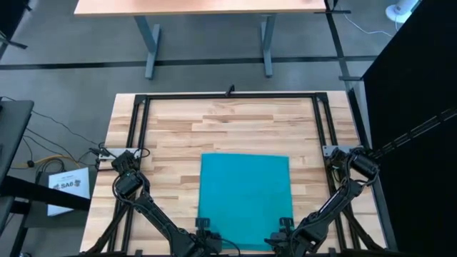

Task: Roll towel
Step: Roll the blue towel

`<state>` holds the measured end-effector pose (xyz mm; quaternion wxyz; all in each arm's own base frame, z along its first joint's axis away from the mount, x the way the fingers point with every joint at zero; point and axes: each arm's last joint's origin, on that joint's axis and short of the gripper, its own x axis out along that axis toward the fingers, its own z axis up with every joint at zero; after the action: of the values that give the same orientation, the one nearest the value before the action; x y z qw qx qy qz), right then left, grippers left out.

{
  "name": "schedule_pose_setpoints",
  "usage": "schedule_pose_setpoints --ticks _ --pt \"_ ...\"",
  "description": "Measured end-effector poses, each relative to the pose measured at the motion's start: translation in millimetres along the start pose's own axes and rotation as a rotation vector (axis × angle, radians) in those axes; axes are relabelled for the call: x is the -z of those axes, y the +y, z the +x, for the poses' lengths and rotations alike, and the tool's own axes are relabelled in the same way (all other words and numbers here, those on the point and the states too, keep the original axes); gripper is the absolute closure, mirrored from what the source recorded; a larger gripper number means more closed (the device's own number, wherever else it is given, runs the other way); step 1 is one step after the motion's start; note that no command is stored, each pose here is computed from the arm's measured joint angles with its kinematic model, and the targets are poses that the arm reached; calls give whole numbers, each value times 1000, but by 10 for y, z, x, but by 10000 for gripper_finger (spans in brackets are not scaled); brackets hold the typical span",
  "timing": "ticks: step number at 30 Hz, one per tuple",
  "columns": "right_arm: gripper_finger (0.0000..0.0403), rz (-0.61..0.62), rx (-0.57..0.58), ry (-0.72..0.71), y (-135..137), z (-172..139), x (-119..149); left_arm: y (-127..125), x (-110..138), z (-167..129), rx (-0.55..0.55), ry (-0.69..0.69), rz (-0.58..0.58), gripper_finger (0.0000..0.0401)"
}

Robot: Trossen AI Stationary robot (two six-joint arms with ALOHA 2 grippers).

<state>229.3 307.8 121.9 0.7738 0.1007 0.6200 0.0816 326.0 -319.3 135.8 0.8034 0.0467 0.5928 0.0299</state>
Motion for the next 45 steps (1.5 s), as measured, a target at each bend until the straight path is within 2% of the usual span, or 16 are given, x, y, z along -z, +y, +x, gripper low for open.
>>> schedule_pose_setpoints --ticks 8,10,17,35,45 --pt "383 9 2 6 8 7 31 -1 11 0 -15 -6 -15 375" --pt "396 4 1 8 20 8 49 -6 18 -3 -21 -10 -13 392" --pt "401 25 -23 22 89 -35 83 -28 53 -43 -22 -6 -39 395" --pt "403 36 -101 25 183 -378 56 56 12 -392 45 -11 -96 395" --pt "403 26 -56 42 99 -680 78 63 9 -397 50 0 -92 395"
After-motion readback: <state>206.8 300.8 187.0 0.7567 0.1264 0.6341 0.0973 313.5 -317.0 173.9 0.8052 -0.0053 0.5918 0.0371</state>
